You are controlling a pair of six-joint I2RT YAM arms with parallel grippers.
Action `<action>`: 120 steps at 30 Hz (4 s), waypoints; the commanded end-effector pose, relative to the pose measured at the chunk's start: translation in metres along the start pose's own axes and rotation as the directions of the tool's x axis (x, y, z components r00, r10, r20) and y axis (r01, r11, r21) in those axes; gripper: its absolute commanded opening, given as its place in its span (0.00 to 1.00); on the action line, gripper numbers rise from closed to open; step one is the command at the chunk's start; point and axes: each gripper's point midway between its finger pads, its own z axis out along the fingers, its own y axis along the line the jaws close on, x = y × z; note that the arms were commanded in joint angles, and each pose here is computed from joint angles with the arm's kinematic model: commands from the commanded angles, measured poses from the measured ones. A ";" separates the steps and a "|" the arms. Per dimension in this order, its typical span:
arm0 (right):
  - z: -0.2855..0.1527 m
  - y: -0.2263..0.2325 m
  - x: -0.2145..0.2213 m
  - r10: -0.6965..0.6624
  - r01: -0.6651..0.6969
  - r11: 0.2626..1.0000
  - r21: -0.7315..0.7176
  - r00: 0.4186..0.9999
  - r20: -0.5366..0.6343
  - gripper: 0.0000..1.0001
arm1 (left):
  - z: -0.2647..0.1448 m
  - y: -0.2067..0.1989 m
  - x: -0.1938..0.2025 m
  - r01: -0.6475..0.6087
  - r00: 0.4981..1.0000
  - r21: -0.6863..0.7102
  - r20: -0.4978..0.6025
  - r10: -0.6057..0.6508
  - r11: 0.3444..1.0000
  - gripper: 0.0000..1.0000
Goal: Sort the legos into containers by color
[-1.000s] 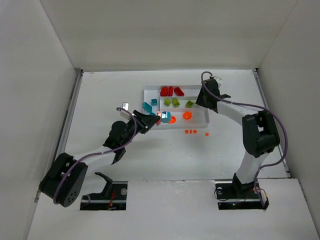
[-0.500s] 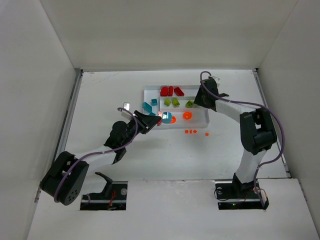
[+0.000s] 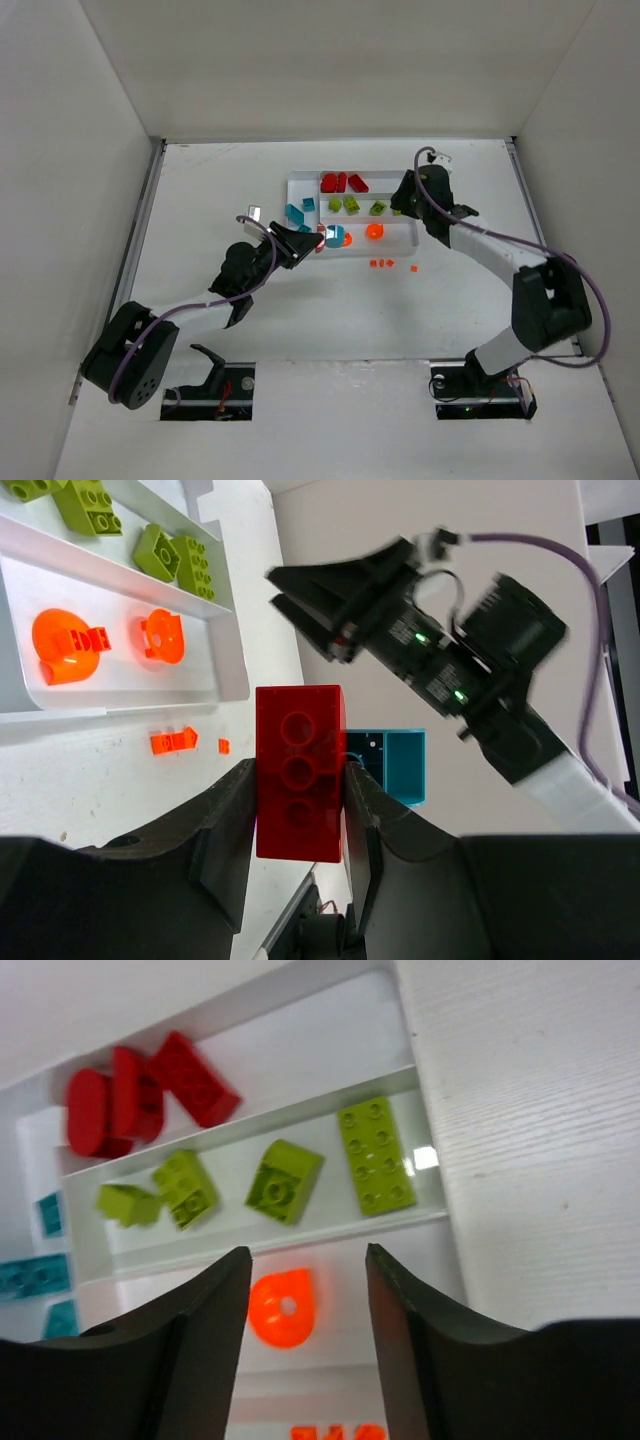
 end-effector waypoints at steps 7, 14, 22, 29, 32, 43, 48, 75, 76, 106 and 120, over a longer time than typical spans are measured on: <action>-0.155 0.133 -0.002 0.078 0.075 0.708 -0.702 0.980 0.183 0.72 | 0.009 -0.034 -0.008 0.010 1.000 0.108 0.012 -0.012 0.994 0.14; -0.206 0.163 0.031 -0.029 0.265 0.501 -0.824 0.956 0.291 0.89 | 0.007 -0.043 -0.001 0.102 0.994 0.099 -0.044 -0.098 0.990 0.14; -0.211 0.163 0.053 -0.254 0.491 0.448 -0.747 0.871 0.420 0.92 | -0.010 -0.035 0.005 0.255 0.955 0.015 -0.158 -0.250 0.967 0.13; -0.207 0.174 0.061 -0.290 0.507 0.410 -0.758 0.860 0.419 0.82 | -0.020 -0.038 0.006 0.266 0.949 0.011 -0.180 -0.260 0.964 0.13; -0.209 0.182 0.062 -0.285 0.503 0.394 -0.769 0.862 0.419 0.77 | -0.021 -0.038 0.009 0.260 0.948 0.009 -0.193 -0.254 0.965 0.13; -0.215 0.194 0.060 -0.248 0.455 0.385 -0.803 0.889 0.385 0.24 | -0.027 -0.027 0.002 0.247 0.958 0.003 -0.155 -0.243 0.969 0.12; -0.217 0.173 0.028 -0.148 0.412 0.435 -0.801 0.910 0.387 0.22 | -0.037 -0.007 -0.018 0.244 0.967 -0.017 -0.074 -0.244 0.970 0.11; 0.083 0.258 0.038 -0.152 0.174 0.897 -0.406 0.985 0.087 0.31 | -0.070 0.008 -0.047 -0.011 0.997 -0.046 0.074 0.015 0.999 0.13; 0.085 0.260 0.040 -0.152 0.173 0.898 -0.405 0.985 0.084 0.32 | -0.070 0.009 -0.047 -0.014 0.997 -0.048 0.074 0.017 0.999 0.13; -0.122 0.026 -0.017 0.203 -0.098 0.953 -0.286 0.909 0.364 0.33 | 0.091 -0.013 -0.033 -0.393 0.918 -0.190 -0.023 0.396 0.900 0.13; -0.139 -0.022 0.031 0.213 -0.122 0.955 -0.271 0.917 0.339 0.70 | 0.245 0.021 -0.031 -0.642 0.760 -0.178 -0.270 0.591 0.746 0.17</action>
